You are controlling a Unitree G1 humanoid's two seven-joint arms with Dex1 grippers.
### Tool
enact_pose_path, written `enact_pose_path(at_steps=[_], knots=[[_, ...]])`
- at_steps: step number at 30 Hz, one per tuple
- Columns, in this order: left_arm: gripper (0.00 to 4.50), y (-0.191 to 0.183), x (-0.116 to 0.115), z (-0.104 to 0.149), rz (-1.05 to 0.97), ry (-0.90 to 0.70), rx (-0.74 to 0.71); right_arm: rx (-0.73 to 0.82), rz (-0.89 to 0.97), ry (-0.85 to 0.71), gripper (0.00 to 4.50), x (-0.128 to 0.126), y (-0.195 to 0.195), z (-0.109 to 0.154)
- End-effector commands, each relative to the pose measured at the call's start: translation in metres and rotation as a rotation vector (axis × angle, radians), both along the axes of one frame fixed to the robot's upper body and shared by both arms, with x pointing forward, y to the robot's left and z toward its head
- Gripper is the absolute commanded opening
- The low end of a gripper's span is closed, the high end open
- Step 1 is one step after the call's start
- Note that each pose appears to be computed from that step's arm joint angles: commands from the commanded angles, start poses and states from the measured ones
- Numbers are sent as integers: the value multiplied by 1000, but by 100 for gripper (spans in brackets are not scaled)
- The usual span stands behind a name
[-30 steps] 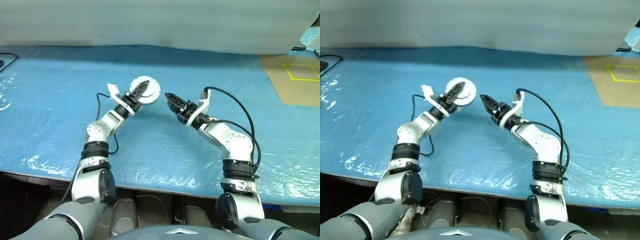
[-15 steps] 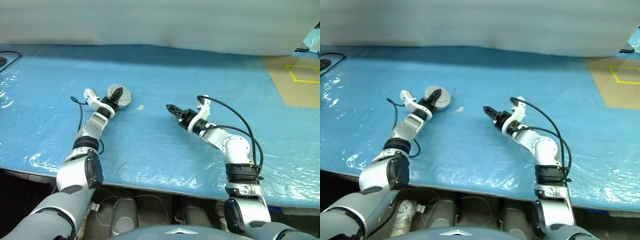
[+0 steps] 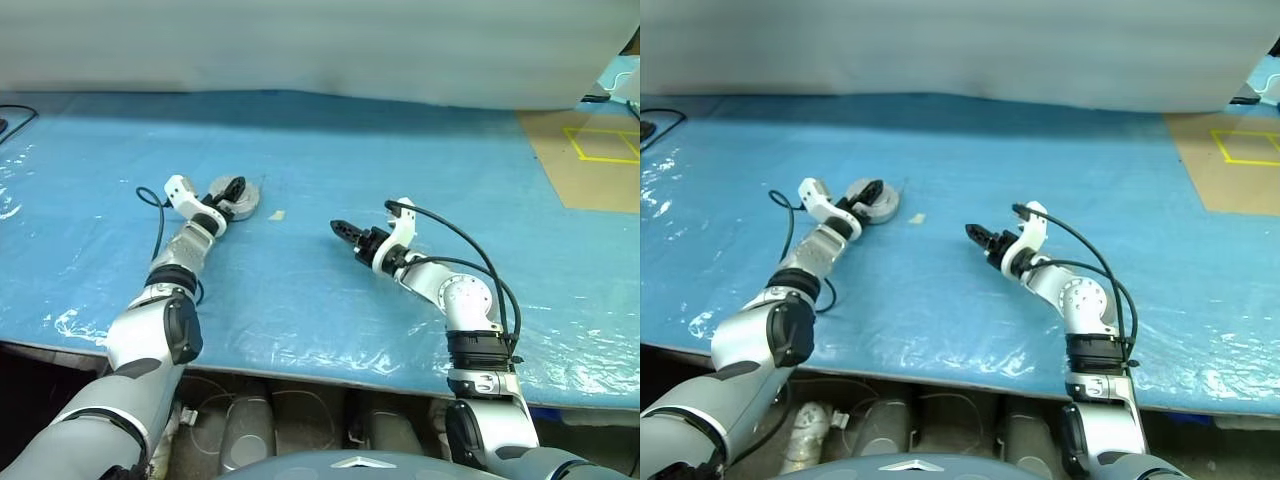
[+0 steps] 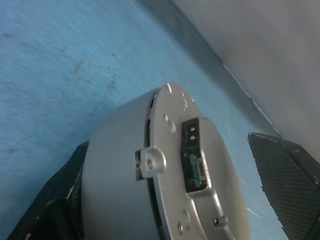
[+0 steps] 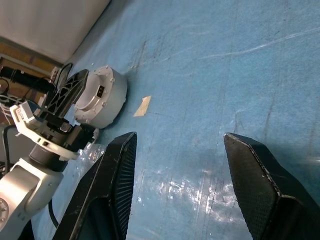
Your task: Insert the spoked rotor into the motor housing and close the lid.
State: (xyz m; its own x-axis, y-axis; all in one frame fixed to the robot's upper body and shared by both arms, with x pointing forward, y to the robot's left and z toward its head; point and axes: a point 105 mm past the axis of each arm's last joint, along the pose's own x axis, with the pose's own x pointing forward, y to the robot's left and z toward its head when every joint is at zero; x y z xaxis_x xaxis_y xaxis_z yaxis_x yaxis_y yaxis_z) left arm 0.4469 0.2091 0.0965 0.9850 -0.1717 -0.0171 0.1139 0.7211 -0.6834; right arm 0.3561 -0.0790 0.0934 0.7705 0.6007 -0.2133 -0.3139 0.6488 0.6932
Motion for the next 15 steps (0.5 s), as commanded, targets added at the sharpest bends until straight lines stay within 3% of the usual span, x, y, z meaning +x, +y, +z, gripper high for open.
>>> enact_pose_path(at_steps=[1,8,12,15], knots=[[446,35,0,35,93,-142,57,-13,32,-45,287,-4,5,6],[446,55,-14,63,84,-299,107,-5,39,-37,287,-4,8,2],[446,21,-28,94,-149,-435,79,-62,24,-133,287,1,-4,16],[446,-16,-49,110,-363,-493,87,-158,10,-302,287,3,-18,40]])
